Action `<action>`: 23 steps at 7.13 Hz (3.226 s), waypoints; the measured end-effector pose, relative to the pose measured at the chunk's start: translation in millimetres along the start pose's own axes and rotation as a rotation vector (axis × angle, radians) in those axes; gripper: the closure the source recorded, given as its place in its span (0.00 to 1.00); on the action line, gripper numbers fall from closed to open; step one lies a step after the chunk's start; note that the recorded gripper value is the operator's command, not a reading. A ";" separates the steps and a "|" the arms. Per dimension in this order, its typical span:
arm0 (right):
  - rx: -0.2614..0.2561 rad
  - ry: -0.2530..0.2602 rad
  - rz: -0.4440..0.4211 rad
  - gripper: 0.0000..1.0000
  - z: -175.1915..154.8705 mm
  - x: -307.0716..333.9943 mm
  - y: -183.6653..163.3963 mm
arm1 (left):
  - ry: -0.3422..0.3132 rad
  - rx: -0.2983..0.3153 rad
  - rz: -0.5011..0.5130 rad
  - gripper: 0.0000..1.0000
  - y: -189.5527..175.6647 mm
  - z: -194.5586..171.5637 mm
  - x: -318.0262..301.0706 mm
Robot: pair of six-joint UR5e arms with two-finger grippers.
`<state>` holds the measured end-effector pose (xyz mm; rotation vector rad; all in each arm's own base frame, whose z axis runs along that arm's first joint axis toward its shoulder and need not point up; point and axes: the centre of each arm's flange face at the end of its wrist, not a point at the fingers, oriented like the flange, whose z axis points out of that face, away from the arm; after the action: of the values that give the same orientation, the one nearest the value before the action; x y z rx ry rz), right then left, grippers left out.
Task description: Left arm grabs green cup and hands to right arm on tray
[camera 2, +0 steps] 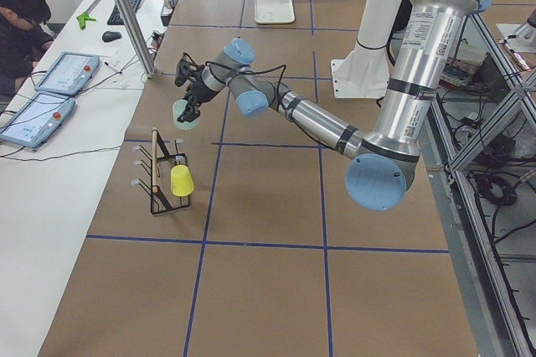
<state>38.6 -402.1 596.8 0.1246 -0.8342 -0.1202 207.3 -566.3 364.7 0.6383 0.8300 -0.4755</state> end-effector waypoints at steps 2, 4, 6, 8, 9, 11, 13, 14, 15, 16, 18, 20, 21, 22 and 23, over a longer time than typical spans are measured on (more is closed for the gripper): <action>0.074 -0.100 0.054 0.00 2.8 -38.8 -13.7 | 0.109 -0.062 -0.157 0.41 49.5 -0.6 43.3; 0.151 -0.213 0.129 0.00 10.7 -98.9 -24.5 | 0.241 -0.136 -0.292 0.41 97.2 -8.3 81.0; 0.198 -0.353 0.197 0.00 9.1 -153.0 -29.2 | 0.392 -0.205 -0.428 0.41 129.2 -24.8 108.3; 0.208 -0.487 0.232 0.00 4.0 -198.3 -33.3 | 0.525 -0.308 -0.518 0.41 167.7 -43.3 146.3; 0.212 -0.559 0.253 0.00 -1.3 -220.0 -36.0 | 0.566 -0.351 -0.553 0.41 180.6 -52.1 165.0; 0.233 -0.703 0.284 0.00 -8.6 -259.1 -37.0 | 0.649 -0.426 -0.622 0.41 199.4 -69.9 191.3; 0.279 -0.870 0.312 0.00 2.5 -298.9 -25.9 | 0.736 -0.484 -0.688 0.41 206.5 -87.9 209.9; 0.296 -0.969 0.323 0.00 12.8 -321.0 -15.4 | 0.777 -0.510 -0.724 0.41 205.1 -97.1 221.0; 0.302 -1.066 0.329 0.00 23.9 -342.9 -3.9 | 0.819 -0.535 -0.754 0.41 204.8 -105.4 227.8; 0.292 -1.158 0.333 0.00 34.2 -364.8 5.0 | 0.864 -0.557 -0.772 0.41 206.4 -112.7 230.3; 0.223 -1.293 0.346 0.00 44.5 -411.6 9.7 | 0.935 -0.605 -0.779 0.41 220.2 -124.4 233.5; 0.184 -1.373 0.367 0.00 46.2 -451.7 9.9 | 0.954 -0.625 -0.778 0.41 228.1 -128.0 235.9; 0.182 -1.402 0.386 0.00 47.7 -469.7 10.5 | 0.957 -0.630 -0.778 0.41 229.6 -128.3 238.1; 0.182 -1.413 0.405 0.00 47.7 -490.5 7.3 | 0.959 -0.633 -0.778 0.41 230.7 -128.4 240.9; 0.180 -1.408 0.419 0.00 46.3 -509.8 1.6 | 0.960 -0.635 -0.778 0.41 231.6 -128.6 242.4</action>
<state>-335.1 -324.4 255.8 0.0123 -2.2548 0.3138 425.5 -346.5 182.9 -0.1341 2.0672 -0.5494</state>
